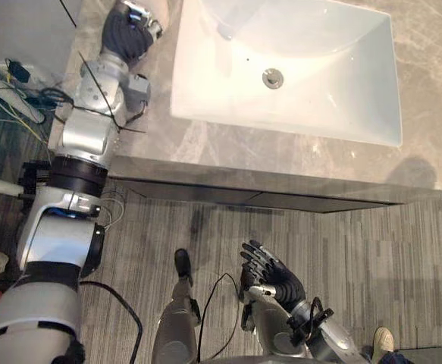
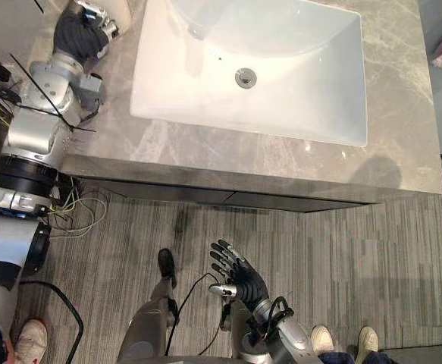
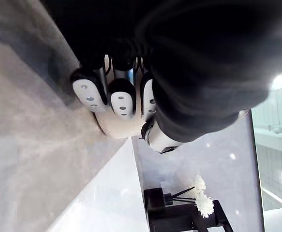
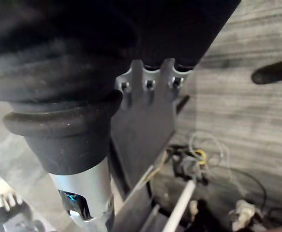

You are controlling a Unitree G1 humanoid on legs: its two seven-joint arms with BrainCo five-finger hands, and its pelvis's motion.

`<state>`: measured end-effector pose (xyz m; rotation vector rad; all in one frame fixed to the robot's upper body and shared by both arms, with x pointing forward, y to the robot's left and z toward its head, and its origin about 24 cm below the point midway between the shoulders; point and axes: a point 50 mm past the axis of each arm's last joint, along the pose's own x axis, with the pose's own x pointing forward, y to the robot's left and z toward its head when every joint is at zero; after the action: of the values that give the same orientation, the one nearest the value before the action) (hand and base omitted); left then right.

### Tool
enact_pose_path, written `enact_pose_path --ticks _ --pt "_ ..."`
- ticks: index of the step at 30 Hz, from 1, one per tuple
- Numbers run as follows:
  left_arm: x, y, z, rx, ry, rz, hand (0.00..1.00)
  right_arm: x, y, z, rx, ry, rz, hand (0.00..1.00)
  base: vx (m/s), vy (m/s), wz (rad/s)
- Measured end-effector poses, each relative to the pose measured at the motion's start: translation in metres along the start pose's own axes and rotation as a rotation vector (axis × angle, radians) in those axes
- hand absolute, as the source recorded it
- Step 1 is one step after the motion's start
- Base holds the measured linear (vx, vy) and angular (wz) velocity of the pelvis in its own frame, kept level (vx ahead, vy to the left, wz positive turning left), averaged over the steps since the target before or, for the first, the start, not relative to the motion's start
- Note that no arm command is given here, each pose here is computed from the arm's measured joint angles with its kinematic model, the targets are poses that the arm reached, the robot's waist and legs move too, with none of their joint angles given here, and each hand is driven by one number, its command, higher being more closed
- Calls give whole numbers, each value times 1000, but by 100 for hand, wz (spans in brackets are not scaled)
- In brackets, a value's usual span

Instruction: Organize washtable

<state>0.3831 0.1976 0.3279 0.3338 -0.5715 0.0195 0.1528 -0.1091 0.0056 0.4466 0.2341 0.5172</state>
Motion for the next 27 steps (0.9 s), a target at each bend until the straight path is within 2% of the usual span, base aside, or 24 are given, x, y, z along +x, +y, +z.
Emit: enact_pose_path --ticks 16,27 --pt "19 13 29 34 -45 54 100 -1 -2 7 -21 -47 -36 0 2 6 1" --pt "24 18 30 38 -31 87 100 -2 -5 9 -40 -58 -40 0 0 0 0"
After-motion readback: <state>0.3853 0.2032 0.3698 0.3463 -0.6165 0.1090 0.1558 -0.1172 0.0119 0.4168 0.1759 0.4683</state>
